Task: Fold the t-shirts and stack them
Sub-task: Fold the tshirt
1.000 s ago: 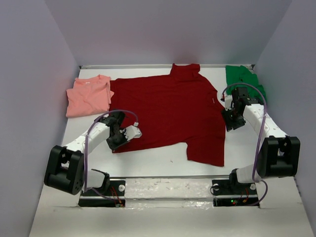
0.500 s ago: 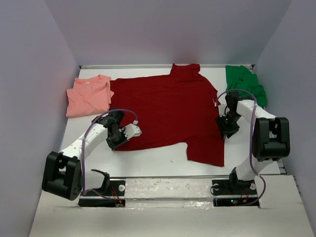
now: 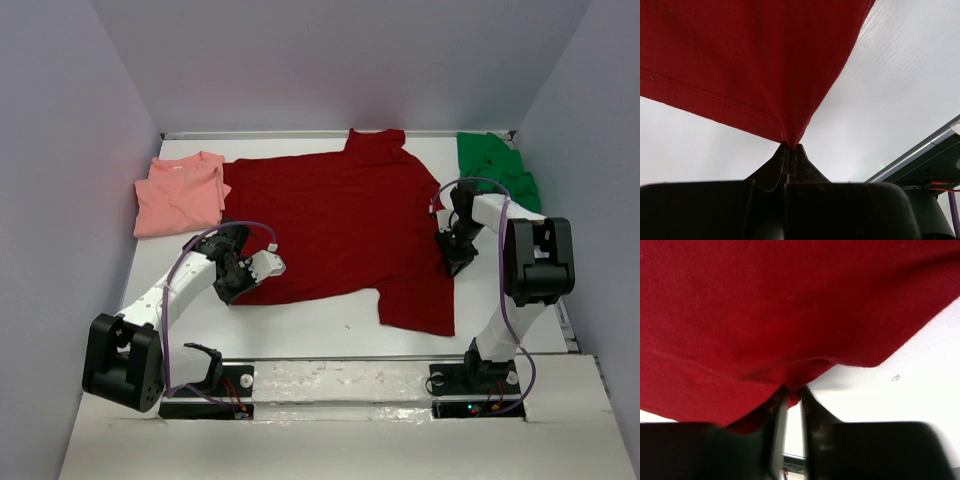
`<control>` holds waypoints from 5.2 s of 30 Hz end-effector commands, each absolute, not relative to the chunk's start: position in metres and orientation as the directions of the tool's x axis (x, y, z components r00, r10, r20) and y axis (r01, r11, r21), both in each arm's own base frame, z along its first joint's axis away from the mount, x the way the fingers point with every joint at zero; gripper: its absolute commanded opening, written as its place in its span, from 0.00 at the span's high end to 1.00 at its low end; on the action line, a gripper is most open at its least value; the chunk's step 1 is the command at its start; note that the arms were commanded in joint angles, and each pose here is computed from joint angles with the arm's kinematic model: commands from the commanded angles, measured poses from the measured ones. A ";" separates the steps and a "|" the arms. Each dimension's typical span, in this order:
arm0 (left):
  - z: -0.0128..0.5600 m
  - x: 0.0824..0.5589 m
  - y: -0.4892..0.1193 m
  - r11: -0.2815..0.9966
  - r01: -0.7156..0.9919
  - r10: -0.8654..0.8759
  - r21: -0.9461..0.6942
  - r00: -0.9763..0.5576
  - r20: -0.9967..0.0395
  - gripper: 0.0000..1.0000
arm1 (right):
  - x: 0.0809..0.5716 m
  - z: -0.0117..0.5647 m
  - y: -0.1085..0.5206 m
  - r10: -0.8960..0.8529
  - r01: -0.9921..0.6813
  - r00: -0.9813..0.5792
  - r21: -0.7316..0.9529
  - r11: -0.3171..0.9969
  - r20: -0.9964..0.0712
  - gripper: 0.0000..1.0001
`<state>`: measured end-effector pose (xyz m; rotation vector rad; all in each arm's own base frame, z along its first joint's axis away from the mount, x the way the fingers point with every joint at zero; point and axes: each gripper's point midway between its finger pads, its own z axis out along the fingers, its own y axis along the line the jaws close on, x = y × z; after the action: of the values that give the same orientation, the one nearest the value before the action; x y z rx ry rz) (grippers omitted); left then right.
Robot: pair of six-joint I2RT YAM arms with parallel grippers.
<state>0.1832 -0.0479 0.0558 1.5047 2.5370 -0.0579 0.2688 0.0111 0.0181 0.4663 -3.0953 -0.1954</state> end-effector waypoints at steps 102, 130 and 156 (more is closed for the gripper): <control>0.084 0.305 -0.021 0.571 0.693 0.799 0.440 -0.592 -0.105 0.15 | 0.428 0.072 0.005 -0.320 -0.334 -0.924 0.034 0.942 -0.209 0.30; 0.205 0.335 0.032 0.905 0.068 0.386 0.420 -0.546 -0.744 0.01 | 0.283 0.130 0.002 -0.871 -0.875 -0.380 -0.185 0.448 -0.312 0.30; 0.199 0.298 0.110 0.931 -0.170 0.185 0.323 -0.544 -0.818 0.01 | 0.279 0.040 0.088 -0.926 -0.985 -0.146 -0.036 0.169 -0.348 0.34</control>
<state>0.2942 0.1093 0.1828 0.0240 2.1701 0.4571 0.2795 0.0843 0.0439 2.2044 -2.6059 -0.3385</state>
